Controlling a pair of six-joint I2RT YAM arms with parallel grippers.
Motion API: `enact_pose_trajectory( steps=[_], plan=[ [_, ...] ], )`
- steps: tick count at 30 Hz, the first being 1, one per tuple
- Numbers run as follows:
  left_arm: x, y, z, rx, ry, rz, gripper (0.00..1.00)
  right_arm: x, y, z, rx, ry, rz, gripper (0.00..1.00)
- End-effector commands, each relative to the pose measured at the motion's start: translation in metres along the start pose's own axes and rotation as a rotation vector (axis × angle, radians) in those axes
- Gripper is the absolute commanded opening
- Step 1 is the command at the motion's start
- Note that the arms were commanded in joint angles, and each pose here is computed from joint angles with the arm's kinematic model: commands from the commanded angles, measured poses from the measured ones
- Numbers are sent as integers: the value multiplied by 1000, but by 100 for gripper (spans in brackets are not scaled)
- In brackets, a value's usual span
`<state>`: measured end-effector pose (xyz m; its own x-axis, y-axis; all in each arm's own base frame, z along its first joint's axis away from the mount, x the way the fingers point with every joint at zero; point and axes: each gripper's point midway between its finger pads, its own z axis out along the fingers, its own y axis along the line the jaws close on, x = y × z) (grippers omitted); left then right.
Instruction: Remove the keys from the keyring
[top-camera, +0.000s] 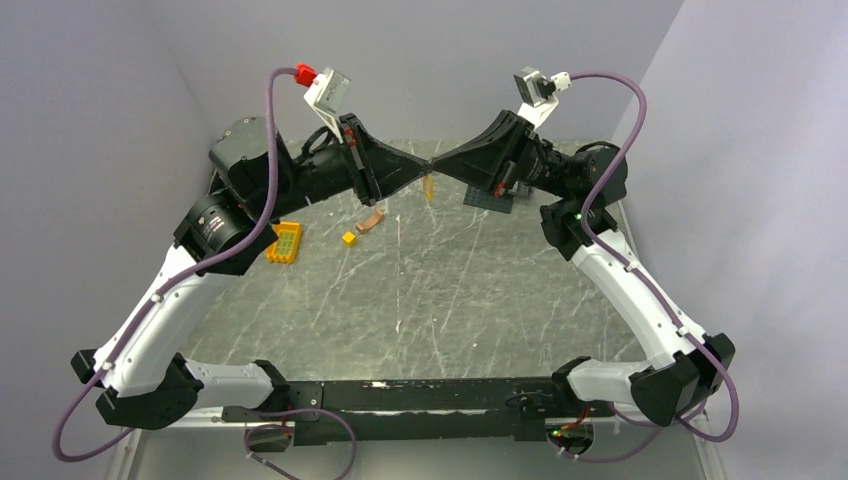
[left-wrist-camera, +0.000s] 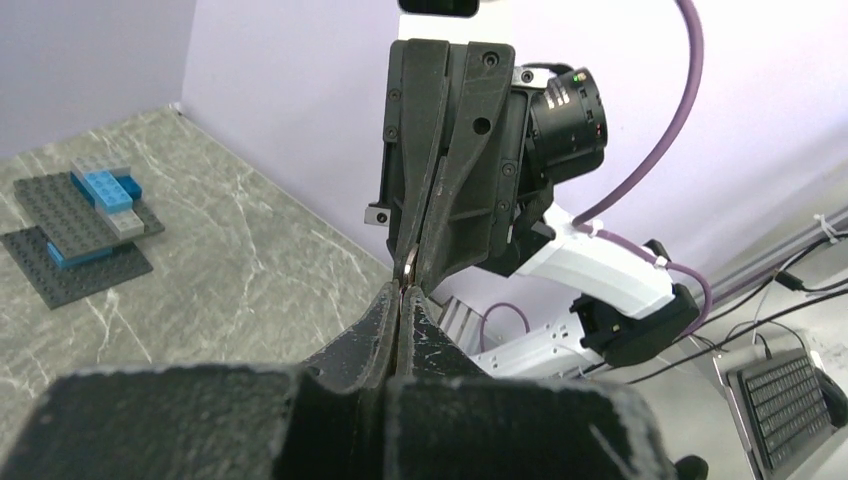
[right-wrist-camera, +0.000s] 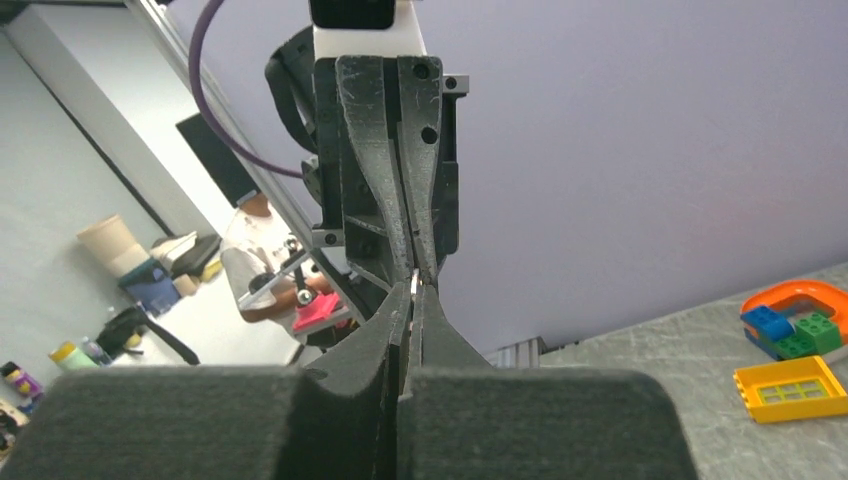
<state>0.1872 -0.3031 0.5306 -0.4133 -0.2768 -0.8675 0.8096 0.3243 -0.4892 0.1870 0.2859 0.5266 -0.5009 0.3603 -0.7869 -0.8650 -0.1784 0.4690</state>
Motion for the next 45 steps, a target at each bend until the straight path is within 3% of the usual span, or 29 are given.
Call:
enact_pose_trajectory(
  steps=[1, 15, 17, 20, 24, 27, 37, 45],
  plan=[
    [-15, -2, 14, 11, -97, -2, 0, -8, 22, 5, -84, -42, -15, 0],
    [-18, 0, 13, -19, -167, -7, 1, -8, 27, 2, -86, -57, -17, 0],
    [-21, -1, 10, -22, -173, 5, 15, -7, 26, 2, -78, -57, -19, 0],
    [-26, -5, 3, -31, -166, 33, 50, -3, 22, -1, -64, -53, -12, 0],
    [-25, -6, -13, -58, -139, 64, 75, 3, 17, -3, -53, -42, -4, 0],
    [-25, -7, -28, -81, -140, 90, 86, 7, 13, -3, -39, -26, -10, 0],
    [-17, -14, -53, -58, -33, 146, 94, 21, 3, -8, 14, 49, -58, 0],
    [11, -19, -46, 48, 163, 121, 83, 35, 9, -11, -11, 183, -87, 0]
  ],
)
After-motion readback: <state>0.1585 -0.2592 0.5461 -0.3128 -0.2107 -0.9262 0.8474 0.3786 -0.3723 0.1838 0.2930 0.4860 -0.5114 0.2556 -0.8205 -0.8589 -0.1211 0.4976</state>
